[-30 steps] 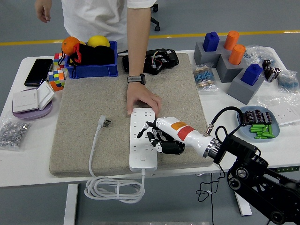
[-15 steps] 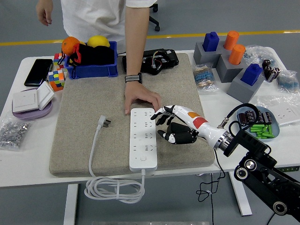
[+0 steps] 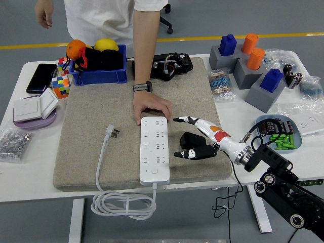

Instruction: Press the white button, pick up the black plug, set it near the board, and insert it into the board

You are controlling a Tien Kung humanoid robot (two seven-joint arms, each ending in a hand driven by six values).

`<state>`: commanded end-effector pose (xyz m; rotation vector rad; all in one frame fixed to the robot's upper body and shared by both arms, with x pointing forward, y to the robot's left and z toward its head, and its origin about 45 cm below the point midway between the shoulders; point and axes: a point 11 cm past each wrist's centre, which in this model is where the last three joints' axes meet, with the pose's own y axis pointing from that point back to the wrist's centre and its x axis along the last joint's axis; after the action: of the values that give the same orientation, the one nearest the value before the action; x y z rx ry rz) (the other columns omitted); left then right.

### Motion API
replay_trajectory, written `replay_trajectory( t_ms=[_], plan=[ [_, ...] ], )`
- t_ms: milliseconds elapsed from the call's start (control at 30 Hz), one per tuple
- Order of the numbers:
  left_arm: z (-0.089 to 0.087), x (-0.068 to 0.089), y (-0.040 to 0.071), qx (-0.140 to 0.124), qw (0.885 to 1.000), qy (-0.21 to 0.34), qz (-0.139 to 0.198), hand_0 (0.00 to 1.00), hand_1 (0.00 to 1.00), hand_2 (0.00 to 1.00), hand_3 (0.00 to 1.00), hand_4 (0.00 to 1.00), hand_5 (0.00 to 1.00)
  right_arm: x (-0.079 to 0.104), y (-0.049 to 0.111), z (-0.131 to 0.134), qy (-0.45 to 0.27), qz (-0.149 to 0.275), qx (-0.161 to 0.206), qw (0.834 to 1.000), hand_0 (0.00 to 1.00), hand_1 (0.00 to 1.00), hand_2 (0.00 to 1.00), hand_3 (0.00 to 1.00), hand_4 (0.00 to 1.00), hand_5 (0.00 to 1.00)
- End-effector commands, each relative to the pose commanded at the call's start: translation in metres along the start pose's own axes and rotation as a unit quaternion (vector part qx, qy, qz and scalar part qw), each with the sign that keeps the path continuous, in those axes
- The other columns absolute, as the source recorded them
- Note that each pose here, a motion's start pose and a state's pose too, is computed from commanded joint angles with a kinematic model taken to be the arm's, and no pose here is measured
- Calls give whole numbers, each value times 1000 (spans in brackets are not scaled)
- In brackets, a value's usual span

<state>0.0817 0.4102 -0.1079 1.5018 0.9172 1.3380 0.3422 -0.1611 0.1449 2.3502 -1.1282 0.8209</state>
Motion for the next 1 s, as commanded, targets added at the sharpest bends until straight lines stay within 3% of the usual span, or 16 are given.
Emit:
replay_trajectory(
  t_ms=[133,167,333,367,933,967,1000],
  plan=[
    [1,1,0,-1,1000,0,1,480,508,505,589,560,256,2,1,8,4,9,2,1000,785,762,739,767,966,168],
    [1,1,0,-2,1000,0,1,480,506,505,589,560,256,2,1,11,5,10,1,1000,741,725,702,698,917,121],
    [1,1,0,-1,1000,-1,1,480,506,505,589,560,256,1,3,19,5,14,-3,1000,741,725,702,698,917,121],
    [0,1,0,0,1000,-1,1,480,508,505,589,560,256,0,3,21,4,14,-4,1000,667,677,656,641,887,85],
    [1,-3,0,-2,1000,1,-2,480,507,505,588,560,256,-6,5,43,-7,11,-35,999,669,679,670,638,867,82],
    [0,-3,0,-1,1000,1,-2,478,507,505,589,560,255,-6,5,43,-7,13,-34,999,569,577,597,621,840,73],
    [0,-3,0,-1,1000,1,-3,478,507,505,589,560,255,-5,5,42,-7,14,-32,999,569,577,597,621,840,73]
  ],
)
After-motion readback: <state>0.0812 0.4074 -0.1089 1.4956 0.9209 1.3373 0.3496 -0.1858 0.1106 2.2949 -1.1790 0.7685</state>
